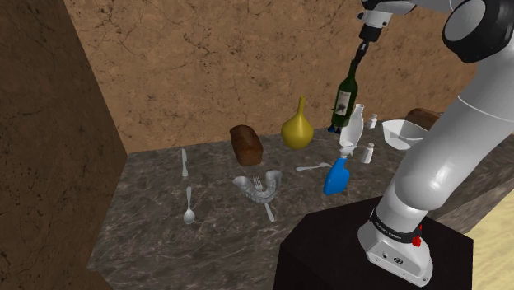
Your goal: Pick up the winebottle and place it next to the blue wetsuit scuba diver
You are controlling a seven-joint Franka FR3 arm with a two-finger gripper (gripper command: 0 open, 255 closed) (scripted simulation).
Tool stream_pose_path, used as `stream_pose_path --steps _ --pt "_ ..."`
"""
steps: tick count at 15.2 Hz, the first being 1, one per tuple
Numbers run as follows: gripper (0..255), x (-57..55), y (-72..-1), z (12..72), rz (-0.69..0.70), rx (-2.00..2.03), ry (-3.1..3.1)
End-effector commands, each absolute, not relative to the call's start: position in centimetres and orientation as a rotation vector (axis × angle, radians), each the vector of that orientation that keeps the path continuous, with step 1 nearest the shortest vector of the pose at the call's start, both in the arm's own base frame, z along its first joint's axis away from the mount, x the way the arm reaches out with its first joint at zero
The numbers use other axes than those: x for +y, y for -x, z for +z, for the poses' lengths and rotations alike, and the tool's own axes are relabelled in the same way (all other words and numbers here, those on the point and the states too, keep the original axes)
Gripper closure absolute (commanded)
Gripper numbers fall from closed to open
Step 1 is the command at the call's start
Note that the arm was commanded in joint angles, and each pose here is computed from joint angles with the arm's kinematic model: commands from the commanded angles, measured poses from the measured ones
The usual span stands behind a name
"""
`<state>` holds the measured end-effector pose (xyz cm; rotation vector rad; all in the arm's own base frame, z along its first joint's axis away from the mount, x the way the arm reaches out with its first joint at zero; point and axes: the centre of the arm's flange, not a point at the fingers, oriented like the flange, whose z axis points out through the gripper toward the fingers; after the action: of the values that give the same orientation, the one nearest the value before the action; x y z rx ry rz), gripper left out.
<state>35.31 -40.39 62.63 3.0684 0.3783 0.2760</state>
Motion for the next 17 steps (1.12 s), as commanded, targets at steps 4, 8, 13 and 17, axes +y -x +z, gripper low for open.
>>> stream_pose_path --steps 4,8,13,17 --pt "255 -40.4 -35.3 60.0 0.277 0.378 -3.068" --pt "255 -40.4 -35.3 57.9 0.277 0.378 -3.068" --pt "255 -40.4 -35.3 55.2 0.277 0.378 -3.068" --pt "255 -40.4 -35.3 53.1 0.277 0.378 -3.068"
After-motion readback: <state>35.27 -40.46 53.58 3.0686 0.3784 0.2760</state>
